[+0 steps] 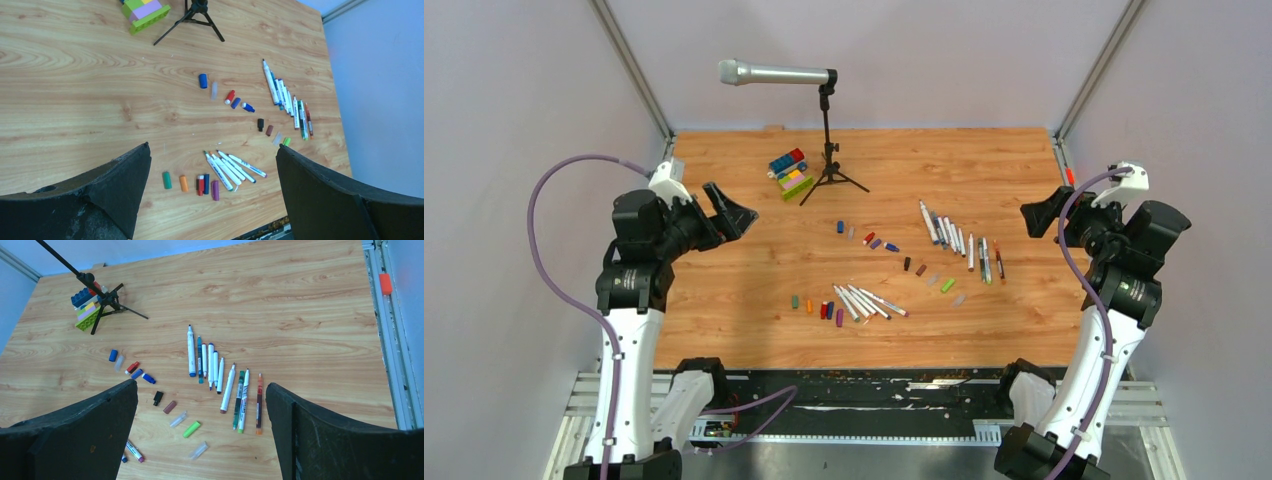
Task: Open the pen caps
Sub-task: Reset both arms
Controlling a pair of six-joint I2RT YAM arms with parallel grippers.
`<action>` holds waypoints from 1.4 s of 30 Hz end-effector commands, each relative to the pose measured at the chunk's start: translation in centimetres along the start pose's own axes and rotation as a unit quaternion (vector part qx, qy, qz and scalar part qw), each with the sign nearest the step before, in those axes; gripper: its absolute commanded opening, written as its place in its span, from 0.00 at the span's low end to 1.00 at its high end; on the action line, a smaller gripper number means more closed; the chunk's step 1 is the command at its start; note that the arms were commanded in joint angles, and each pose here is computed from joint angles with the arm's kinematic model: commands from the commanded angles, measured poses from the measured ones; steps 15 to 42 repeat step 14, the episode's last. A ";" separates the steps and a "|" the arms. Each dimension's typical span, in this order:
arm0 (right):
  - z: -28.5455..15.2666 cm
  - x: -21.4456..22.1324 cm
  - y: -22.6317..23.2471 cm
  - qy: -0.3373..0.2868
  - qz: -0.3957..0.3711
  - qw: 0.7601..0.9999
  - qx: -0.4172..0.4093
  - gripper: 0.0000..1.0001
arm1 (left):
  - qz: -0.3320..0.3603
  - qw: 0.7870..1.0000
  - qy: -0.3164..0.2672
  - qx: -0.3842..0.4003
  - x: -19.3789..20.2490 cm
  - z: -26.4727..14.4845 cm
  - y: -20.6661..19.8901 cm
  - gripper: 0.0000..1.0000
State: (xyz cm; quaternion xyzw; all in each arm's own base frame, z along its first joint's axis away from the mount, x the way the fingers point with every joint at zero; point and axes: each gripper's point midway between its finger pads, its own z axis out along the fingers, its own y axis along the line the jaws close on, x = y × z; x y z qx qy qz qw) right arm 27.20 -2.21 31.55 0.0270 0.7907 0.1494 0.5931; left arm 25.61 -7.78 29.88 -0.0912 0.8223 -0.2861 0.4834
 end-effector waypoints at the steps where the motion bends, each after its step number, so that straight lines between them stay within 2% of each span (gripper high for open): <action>1: -0.1 -0.1 -0.3 -0.005 0.003 1.000 0.011 1.00 | 0.016 1.000 -0.007 0.001 -0.2 0.0 0.2 1.00; 42: -0.3 -0.4 0.4 -0.010 -0.006 1.000 -0.006 1.00 | 0.019 1.000 -0.005 -0.001 0.0 0.0 0.3 1.00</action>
